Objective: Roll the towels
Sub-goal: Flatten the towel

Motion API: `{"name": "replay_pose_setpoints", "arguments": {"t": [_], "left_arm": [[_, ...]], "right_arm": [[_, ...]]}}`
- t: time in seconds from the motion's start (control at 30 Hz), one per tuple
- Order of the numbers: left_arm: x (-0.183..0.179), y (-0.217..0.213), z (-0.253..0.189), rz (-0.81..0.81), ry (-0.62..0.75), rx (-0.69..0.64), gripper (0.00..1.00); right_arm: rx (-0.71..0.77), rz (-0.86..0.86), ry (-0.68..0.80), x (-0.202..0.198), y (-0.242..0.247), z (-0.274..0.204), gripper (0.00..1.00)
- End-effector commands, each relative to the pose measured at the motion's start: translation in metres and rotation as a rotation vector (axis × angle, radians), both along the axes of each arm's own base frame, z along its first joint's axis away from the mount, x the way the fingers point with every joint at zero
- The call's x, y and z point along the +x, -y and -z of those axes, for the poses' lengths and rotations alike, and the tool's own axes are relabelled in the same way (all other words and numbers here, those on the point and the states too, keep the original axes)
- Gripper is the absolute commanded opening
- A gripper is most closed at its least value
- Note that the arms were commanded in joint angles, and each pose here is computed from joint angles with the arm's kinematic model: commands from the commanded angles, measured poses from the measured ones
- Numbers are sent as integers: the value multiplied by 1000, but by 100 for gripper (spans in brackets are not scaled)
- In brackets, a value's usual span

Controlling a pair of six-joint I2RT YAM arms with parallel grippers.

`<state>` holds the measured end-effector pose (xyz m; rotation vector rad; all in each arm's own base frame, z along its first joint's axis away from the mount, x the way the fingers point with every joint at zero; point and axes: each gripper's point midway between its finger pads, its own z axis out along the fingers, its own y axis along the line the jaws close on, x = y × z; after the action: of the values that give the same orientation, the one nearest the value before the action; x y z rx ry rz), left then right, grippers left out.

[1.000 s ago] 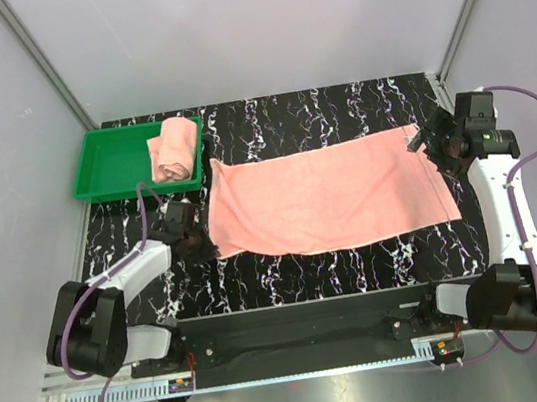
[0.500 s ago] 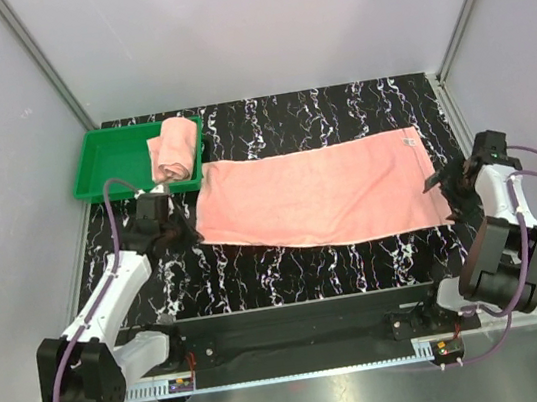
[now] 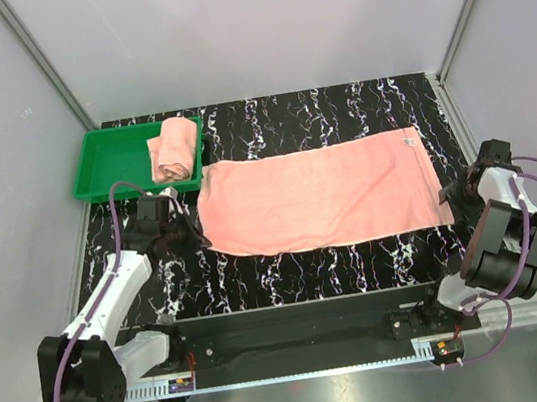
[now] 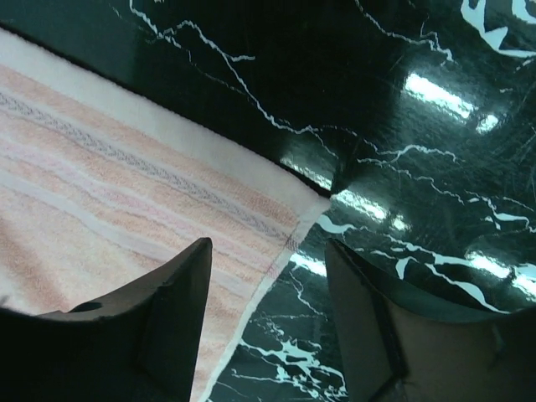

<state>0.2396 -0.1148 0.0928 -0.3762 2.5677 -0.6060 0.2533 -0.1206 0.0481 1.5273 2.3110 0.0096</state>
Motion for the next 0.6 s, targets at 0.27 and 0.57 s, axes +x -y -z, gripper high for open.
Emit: {"name": "replay_pose_setpoints", "arguments": {"t": [0.27, 0.57], "left_arm": [[2, 7, -8, 31, 38, -43, 1], [3, 2, -3, 14, 20, -17, 0]], "right_arm": [[-122, 32, -28, 15, 35, 20, 56], [-72, -5, -18, 27, 31, 40, 34]]}}
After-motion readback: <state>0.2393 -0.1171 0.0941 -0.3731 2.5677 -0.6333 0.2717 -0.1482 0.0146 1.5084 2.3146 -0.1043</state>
